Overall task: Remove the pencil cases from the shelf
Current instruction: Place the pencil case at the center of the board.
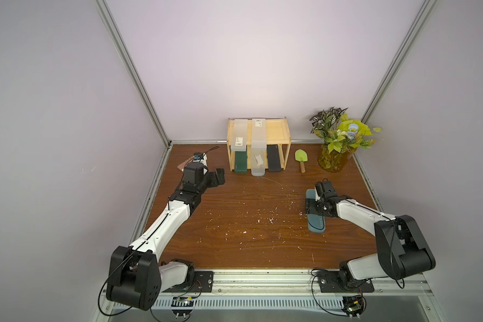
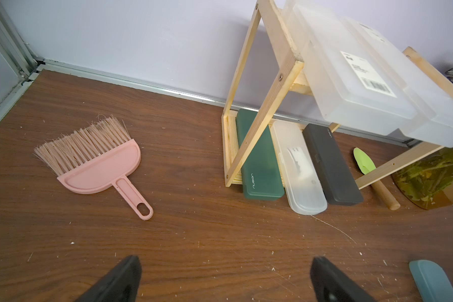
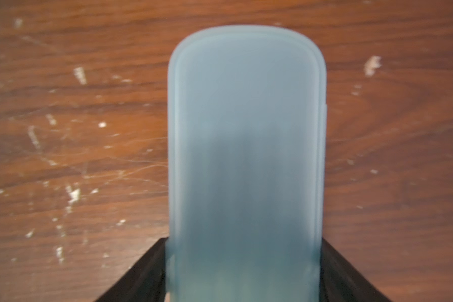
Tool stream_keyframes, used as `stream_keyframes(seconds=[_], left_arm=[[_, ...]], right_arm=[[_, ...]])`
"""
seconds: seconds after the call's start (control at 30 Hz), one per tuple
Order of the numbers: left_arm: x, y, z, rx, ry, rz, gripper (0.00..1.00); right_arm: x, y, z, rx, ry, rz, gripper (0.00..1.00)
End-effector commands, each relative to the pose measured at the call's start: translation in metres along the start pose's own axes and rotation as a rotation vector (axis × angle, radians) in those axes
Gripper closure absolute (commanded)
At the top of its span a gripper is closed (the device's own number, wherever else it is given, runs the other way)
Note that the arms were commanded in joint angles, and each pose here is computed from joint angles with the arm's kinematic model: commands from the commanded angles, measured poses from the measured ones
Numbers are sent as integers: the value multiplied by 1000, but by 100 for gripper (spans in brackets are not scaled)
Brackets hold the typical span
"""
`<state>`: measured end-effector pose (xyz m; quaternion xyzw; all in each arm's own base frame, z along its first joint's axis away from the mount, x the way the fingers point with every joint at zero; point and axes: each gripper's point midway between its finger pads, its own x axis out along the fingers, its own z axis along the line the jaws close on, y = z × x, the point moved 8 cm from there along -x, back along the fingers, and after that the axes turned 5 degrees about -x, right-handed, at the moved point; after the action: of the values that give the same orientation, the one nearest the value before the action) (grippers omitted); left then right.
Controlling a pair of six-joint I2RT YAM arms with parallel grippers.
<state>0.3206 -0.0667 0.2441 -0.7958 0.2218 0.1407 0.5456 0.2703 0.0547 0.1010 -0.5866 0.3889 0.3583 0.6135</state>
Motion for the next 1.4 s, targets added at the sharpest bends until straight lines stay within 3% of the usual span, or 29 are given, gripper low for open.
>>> stream_keyframes(seconds=[0.0,0.3,0.63,0.8,1.2,1.33,1.37], left_arm=[[4,1,-2,20,1,13,0],[11,2,-4,38,13,27,0],[29,10,-4,-3,64,29,0],[41,12,-3,2,60,42,0],[58,25,3,15,40,81,0],[58,24,3,14,44,76,0],[58,24,2,17,43,74,0]], right_arm=[[-9,-6,-6,-12,22,-9,24],[-1,-11,-32,17,106,-9,13],[-6,-31,-31,-133,85,-55,18],[-3,-41,-32,-197,87,-14,21],[19,-26,-59,-163,70,86,20],[18,-26,-62,-158,73,73,2],[17,-27,-61,-160,64,70,1]])
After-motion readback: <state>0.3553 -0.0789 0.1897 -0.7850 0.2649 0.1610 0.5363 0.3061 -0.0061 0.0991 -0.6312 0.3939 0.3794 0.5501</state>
